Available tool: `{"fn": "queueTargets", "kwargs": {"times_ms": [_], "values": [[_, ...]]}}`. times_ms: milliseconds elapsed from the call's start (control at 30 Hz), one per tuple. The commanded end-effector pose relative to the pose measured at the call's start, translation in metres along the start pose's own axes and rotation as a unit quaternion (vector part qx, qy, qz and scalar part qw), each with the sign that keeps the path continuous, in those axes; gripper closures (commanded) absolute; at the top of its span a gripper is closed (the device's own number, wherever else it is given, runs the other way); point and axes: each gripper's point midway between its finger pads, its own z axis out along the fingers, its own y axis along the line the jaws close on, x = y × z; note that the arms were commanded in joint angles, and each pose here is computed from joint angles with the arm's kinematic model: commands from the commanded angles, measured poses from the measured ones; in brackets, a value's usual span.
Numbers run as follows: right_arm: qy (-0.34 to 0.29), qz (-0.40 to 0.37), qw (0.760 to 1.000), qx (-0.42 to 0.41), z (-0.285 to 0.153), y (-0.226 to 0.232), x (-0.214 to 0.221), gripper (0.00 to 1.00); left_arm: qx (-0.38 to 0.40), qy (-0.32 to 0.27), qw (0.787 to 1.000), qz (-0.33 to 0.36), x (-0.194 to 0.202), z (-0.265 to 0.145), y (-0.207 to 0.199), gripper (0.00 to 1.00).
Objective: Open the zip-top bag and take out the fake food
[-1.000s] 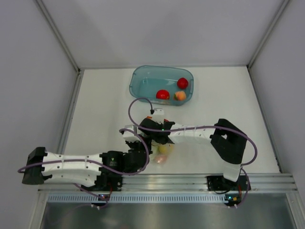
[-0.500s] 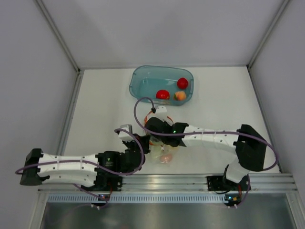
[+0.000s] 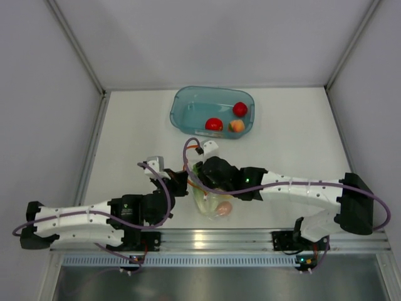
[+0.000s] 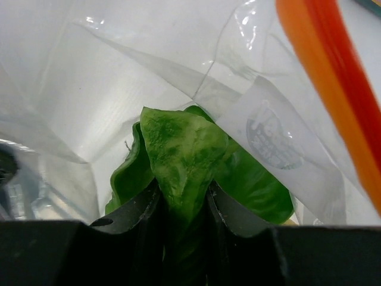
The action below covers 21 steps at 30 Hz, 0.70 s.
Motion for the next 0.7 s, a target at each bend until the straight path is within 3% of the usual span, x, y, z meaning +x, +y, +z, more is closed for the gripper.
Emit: {"fn": "queueTargets", "kwargs": {"times_ms": [0, 100, 200, 233, 300, 533, 633, 667], "values": [[0.011, -0.016, 0.998, 0.063, -0.006, -0.014, 0.003, 1.0, -0.005, -0.008, 0.999, 0.038, -0.016, -0.001, 0.002, 1.0], [-0.006, 0.011, 0.998, 0.059, -0.006, -0.011, -0.007, 1.0, 0.021, 0.032, 0.997, 0.068, 0.002, 0.0, -0.014, 1.0], [-0.024, 0.004, 1.0, 0.001, -0.004, 0.013, -0.024, 1.0, 0.046, 0.074, 0.992, 0.093, 0.026, 0.003, -0.032, 1.0], [-0.032, 0.009, 0.999, -0.01, -0.005, 0.019, -0.034, 0.93, 0.052, 0.085, 0.99, 0.104, 0.036, 0.005, -0.036, 1.0], [-0.032, 0.042, 0.998, -0.018, -0.004, 0.023, -0.041, 0.89, 0.081, 0.097, 0.986, 0.108, 0.048, 0.005, -0.047, 1.0], [-0.041, 0.146, 0.986, 0.068, 0.007, -0.044, -0.065, 0.89, 0.145, 0.113, 0.978, 0.095, 0.065, -0.002, -0.055, 1.0], [-0.048, 0.162, 0.984, 0.055, 0.004, -0.052, -0.071, 0.84, 0.147, 0.125, 0.974, 0.123, 0.077, -0.002, -0.049, 1.0], [-0.06, 0.164, 0.984, 0.044, 0.004, -0.05, -0.076, 0.74, 0.138, 0.122, 0.975, 0.124, 0.079, 0.0, -0.045, 1.0]]}}
